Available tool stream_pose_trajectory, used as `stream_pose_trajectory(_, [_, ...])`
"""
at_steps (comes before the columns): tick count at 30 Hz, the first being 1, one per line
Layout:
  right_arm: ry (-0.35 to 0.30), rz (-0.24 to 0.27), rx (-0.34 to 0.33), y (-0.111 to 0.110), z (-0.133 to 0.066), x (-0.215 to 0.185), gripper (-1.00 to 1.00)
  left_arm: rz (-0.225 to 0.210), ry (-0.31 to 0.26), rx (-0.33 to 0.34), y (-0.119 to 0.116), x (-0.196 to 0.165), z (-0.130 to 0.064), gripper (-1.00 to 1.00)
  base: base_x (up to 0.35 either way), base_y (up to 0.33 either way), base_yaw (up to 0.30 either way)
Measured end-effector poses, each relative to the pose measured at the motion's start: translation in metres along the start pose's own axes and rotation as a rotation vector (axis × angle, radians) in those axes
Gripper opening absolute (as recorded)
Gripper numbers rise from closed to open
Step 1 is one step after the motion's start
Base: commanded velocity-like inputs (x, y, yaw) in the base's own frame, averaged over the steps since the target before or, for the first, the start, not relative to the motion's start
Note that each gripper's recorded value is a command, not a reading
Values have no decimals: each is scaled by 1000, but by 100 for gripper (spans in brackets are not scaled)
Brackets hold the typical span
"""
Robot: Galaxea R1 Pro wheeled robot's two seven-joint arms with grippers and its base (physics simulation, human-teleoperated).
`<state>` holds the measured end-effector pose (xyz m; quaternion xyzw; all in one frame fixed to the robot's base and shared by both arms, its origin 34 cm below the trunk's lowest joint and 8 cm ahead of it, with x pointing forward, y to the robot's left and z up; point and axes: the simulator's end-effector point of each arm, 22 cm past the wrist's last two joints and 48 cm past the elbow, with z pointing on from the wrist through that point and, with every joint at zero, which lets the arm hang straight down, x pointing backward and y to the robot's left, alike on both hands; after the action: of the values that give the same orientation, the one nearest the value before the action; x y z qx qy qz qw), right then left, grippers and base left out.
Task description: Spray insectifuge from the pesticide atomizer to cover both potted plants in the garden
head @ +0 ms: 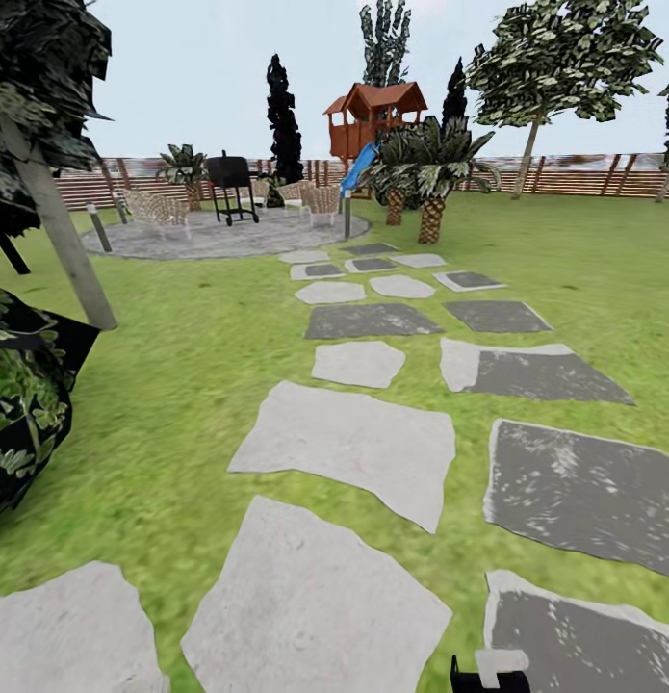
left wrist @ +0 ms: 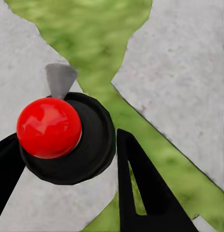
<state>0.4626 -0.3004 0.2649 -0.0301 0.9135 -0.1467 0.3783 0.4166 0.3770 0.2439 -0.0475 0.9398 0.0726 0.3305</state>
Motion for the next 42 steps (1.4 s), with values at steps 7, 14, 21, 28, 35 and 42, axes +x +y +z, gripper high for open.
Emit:
stream_pose_trajectory(7, [0, 0, 0, 0, 0, 0, 100, 0, 0, 0, 0, 0, 0, -100, 293, -165, 0])
stream_pose_trajectory(14, [0, 0, 0, 0, 0, 0, 100, 0, 0, 0, 0, 0, 0, -100, 285, -175, 0])
stream_pose_trajectory(21, [0, 0, 0, 0, 0, 0, 100, 0, -1, 0, 0, 0, 0, -100, 284, -195, 0])
stream_pose_trajectory(28, [0, 0, 0, 0, 0, 0, 100, 0, -1, 0, 0, 0, 0, -100, 285, -196, 0])
stream_pose_trajectory(35, [0, 0, 0, 0, 0, 0, 100, 0, -1, 0, 0, 0, 0, -100, 285, -196, 43])
stream_pose_trajectory(42, [0, 0, 0, 0, 0, 0, 100, 0, -1, 0, 0, 0, 0, -100, 285, -198, 216])
